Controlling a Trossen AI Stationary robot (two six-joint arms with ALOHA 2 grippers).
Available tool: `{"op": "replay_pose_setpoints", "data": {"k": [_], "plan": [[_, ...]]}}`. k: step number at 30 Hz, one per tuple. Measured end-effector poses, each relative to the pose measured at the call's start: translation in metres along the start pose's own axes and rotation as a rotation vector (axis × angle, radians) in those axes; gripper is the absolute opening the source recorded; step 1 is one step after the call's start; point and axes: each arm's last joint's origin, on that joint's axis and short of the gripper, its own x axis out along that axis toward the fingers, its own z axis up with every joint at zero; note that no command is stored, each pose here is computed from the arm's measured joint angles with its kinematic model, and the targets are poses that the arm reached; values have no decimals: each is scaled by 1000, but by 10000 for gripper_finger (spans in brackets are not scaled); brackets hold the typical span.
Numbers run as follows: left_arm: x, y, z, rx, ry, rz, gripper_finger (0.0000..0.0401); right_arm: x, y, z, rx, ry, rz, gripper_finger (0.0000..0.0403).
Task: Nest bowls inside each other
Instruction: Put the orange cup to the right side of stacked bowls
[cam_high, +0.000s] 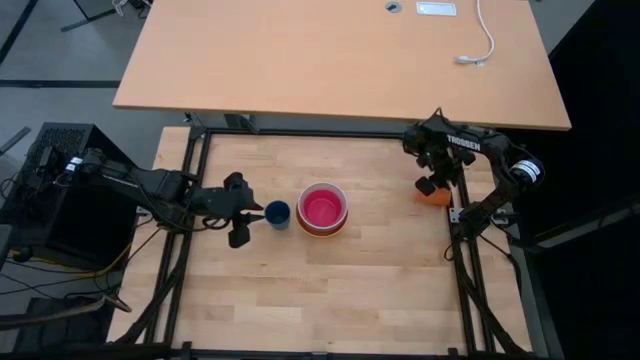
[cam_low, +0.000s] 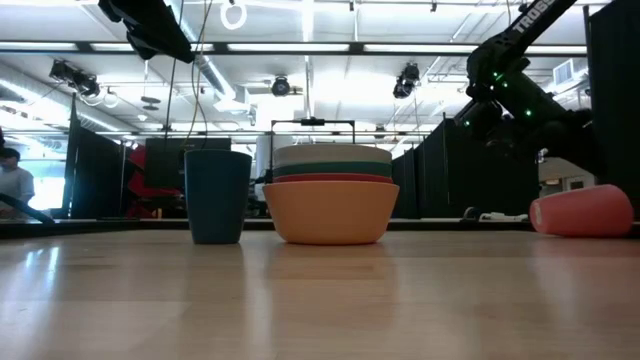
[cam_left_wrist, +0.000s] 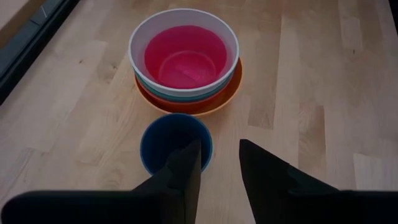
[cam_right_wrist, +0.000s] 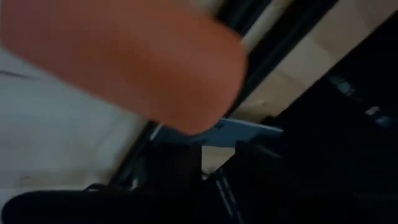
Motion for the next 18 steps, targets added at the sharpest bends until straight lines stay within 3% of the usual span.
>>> {"op": "replay_pose_setpoints", "data": {"k": [10, 18], "plan": [[0, 0, 0, 2, 0, 0, 88, 18, 6, -4, -4, 73, 69, 52], [0, 0, 0, 3, 0, -1, 94, 13, 4, 13, 63, -132, -35, 10]]}}
